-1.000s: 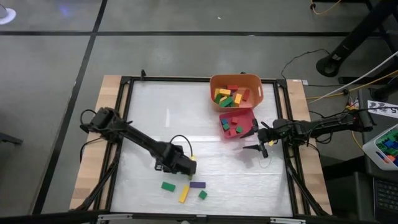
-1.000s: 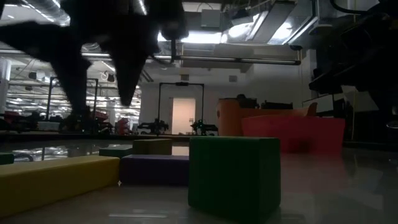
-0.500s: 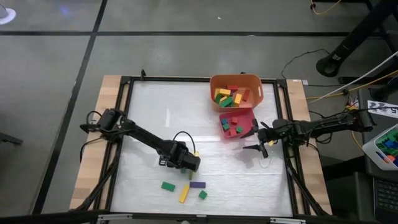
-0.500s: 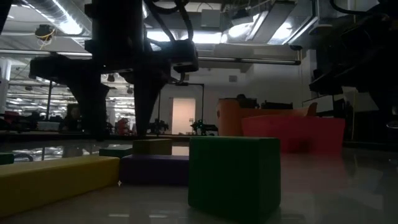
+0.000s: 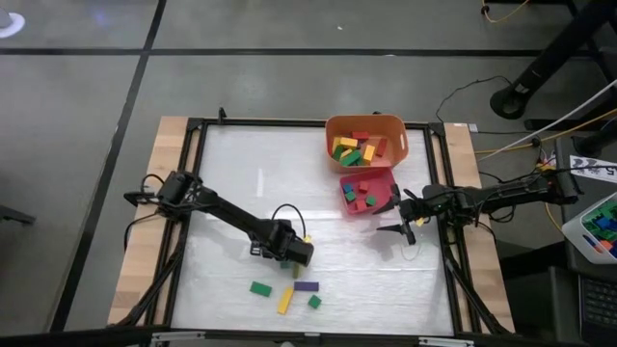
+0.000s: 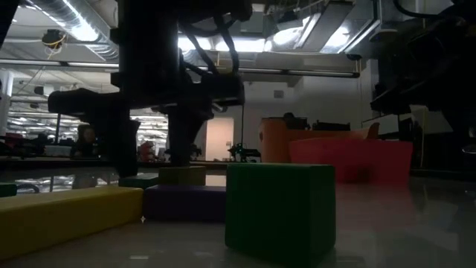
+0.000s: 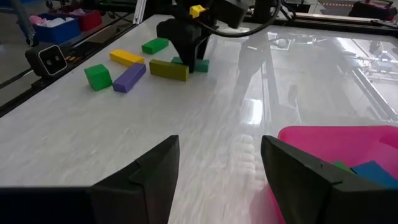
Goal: Sort blocks by size
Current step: Put the green rectangle block into the orange bin, then put the light green rectangle block into the orange bin
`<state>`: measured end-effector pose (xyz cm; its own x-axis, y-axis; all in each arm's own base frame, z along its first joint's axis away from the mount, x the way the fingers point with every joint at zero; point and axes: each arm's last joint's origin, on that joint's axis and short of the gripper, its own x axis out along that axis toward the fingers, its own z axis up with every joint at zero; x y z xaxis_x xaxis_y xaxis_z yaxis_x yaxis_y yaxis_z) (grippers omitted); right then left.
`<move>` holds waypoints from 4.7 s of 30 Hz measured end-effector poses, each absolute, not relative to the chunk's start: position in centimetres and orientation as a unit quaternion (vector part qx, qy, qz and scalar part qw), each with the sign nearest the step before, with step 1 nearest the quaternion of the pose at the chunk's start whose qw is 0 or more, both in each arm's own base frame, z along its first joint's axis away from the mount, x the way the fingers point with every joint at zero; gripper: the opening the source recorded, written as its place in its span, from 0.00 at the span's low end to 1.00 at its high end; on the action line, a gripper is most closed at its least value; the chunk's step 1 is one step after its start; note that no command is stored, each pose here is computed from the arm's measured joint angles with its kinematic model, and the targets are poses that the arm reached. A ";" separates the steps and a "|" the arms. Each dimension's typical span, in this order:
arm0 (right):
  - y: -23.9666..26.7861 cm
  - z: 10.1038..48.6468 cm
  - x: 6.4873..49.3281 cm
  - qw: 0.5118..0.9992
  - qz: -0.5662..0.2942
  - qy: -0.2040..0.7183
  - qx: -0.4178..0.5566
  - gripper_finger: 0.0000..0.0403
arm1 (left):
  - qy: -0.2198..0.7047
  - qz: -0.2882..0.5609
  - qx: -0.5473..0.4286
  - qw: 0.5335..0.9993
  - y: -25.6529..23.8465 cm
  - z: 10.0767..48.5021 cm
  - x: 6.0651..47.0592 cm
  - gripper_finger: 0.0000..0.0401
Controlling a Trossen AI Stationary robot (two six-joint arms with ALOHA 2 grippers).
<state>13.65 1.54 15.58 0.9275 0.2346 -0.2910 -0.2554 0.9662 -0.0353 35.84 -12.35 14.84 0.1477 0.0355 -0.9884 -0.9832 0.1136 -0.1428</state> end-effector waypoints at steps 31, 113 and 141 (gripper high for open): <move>1.5 15.5 13.6 0.980 0.125 0.150 -0.037 0.56 | 0.075 0.317 -0.417 0.849 11.7 21.5 43.4 0.24; 1.5 14.7 13.3 0.972 0.128 0.191 -0.045 0.56 | 0.459 0.286 -0.579 0.610 -17.4 17.0 36.6 0.48; 1.5 14.6 13.3 0.971 0.128 0.197 -0.045 0.56 | 0.470 0.309 -0.586 0.583 -14.8 16.8 37.3 0.48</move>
<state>13.29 1.51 14.57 0.8896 0.2312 -0.3939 -0.2664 0.9632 -0.0365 37.30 -14.77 16.83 0.3668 -0.1920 -0.9103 -0.9115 0.1218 -0.3930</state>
